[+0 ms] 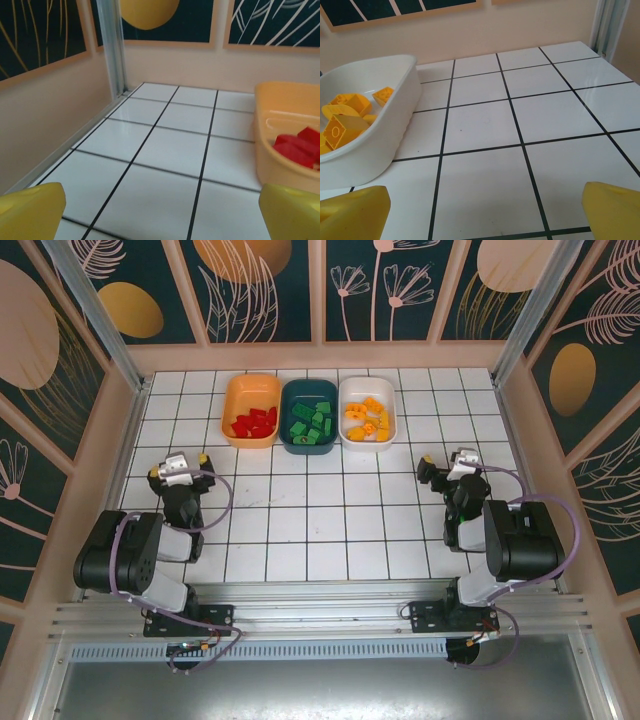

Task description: Sort the legos into containers by color

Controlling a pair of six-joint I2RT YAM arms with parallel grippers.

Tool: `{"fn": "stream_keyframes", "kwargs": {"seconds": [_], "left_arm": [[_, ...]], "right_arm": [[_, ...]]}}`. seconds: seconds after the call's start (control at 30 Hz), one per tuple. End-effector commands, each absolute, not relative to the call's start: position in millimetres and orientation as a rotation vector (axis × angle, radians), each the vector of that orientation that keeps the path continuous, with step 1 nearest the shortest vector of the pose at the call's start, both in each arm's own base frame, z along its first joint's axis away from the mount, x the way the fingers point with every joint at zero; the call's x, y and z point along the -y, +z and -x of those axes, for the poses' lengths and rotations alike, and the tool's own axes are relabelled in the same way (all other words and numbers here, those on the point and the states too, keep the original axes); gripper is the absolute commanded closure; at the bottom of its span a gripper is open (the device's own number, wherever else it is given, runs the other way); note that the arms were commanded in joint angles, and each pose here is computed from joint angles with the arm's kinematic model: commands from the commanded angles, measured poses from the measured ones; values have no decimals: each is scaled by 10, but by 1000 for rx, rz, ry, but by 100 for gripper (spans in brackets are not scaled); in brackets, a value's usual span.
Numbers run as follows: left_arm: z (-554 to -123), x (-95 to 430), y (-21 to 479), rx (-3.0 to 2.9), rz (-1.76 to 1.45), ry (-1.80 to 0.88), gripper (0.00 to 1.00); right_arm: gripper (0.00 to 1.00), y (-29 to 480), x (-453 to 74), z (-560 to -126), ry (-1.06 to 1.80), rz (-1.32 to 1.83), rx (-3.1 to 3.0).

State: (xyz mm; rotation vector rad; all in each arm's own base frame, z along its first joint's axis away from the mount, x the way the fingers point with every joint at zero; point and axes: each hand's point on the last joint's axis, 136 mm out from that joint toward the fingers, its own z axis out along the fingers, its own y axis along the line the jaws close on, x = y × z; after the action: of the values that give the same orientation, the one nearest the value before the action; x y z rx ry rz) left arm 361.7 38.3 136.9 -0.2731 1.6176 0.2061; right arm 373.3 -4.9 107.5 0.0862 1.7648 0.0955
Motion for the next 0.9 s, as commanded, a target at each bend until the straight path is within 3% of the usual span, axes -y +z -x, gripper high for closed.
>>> {"fn": "stream_keyframes", "kwargs": {"seconds": [0.0,0.87], "left_arm": [[-3671,-398,1384,-1618,307,161,1],[-3667,-397,1387,-1616,303,162,1]], "right_arm": [[1,1212,71,-3781,88,-95,-1716],[1,1213,69,-3778,82,-95,-1715]]}}
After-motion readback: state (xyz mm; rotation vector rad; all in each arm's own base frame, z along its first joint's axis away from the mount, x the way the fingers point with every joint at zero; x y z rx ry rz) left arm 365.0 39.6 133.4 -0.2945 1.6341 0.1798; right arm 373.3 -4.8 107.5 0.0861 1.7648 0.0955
